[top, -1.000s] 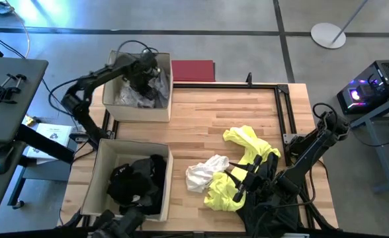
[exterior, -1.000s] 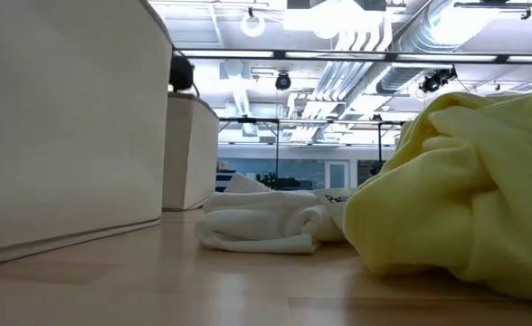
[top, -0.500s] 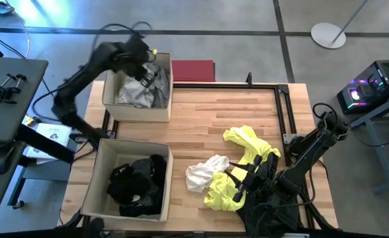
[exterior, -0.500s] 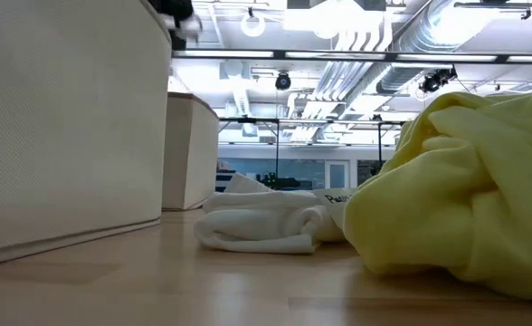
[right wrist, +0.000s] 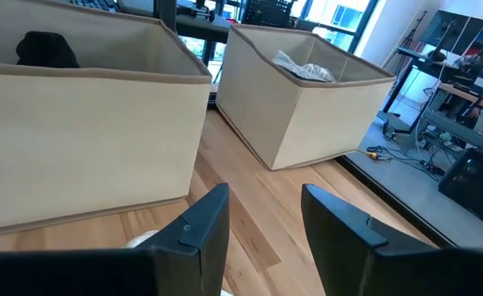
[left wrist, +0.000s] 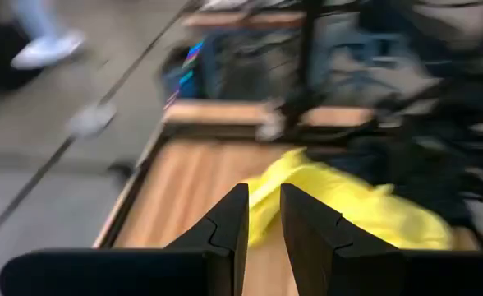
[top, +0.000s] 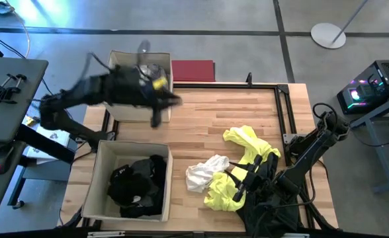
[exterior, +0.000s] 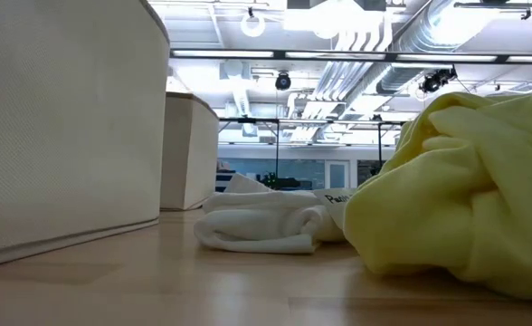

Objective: Sort clothes
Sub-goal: Put the white shorts into the top laundry organizer

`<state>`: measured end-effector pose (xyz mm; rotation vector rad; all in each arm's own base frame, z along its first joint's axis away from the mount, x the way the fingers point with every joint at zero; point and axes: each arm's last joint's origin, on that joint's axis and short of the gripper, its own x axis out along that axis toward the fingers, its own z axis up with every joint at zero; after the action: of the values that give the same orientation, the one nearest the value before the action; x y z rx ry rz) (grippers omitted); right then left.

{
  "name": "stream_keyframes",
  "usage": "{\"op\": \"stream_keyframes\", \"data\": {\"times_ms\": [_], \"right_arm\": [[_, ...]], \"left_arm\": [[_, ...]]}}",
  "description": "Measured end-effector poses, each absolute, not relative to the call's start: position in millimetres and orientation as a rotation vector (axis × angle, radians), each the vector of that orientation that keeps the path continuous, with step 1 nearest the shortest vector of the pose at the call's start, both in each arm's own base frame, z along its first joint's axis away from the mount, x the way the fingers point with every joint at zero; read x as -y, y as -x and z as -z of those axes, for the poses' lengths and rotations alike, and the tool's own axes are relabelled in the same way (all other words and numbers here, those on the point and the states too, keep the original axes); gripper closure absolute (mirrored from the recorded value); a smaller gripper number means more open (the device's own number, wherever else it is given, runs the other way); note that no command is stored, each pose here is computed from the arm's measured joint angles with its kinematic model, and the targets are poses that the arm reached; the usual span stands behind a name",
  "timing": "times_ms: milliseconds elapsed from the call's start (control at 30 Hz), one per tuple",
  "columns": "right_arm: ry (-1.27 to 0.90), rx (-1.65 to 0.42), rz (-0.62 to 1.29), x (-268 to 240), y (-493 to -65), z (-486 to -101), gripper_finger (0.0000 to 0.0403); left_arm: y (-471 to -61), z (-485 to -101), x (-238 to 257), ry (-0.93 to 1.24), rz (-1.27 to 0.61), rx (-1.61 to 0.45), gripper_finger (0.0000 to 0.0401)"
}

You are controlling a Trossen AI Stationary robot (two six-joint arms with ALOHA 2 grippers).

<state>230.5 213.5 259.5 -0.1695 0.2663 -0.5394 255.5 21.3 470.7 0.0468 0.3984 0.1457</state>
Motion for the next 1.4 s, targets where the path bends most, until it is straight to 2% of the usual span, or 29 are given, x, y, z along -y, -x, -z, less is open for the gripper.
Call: {"op": "stream_keyframes", "data": {"times_ms": [167,467,667,867,1067,1233,1400], "right_arm": [[0.164,-0.263,0.540,-213.6,-230.7,-259.8,0.0263],[0.156,-0.266,0.535,-213.9,-230.9,-259.7,0.0263],[0.156,-0.267,0.533,-213.9,-230.9,-259.7,0.0263],[0.156,-0.267,0.533,-213.9,-230.9,-259.6,0.0263],[0.156,-0.268,0.533,-213.9,-230.8,-259.5,0.0263],[0.157,-0.268,0.534,-213.8,-230.9,-259.5,0.0263],[0.156,-0.268,0.534,-213.8,-230.9,-259.5,0.0263]], "left_arm": [[-316.6,-437.9,18.3,-0.156,0.011,-0.439,0.0339],[-395.2,-319.9,55.3,-0.281,0.139,-0.861,0.0339],[-414.1,-251.6,75.5,-0.339,0.271,-1.106,0.0339],[-426.9,-199.1,92.3,-0.304,0.418,-1.220,0.0318],[-434.0,-161.2,94.1,-0.288,0.382,-1.314,0.0258],[-437.7,-144.5,89.0,-0.263,0.300,-1.361,0.0209],[-439.6,-129.7,89.1,-0.271,0.296,-1.394,0.0208]]}}
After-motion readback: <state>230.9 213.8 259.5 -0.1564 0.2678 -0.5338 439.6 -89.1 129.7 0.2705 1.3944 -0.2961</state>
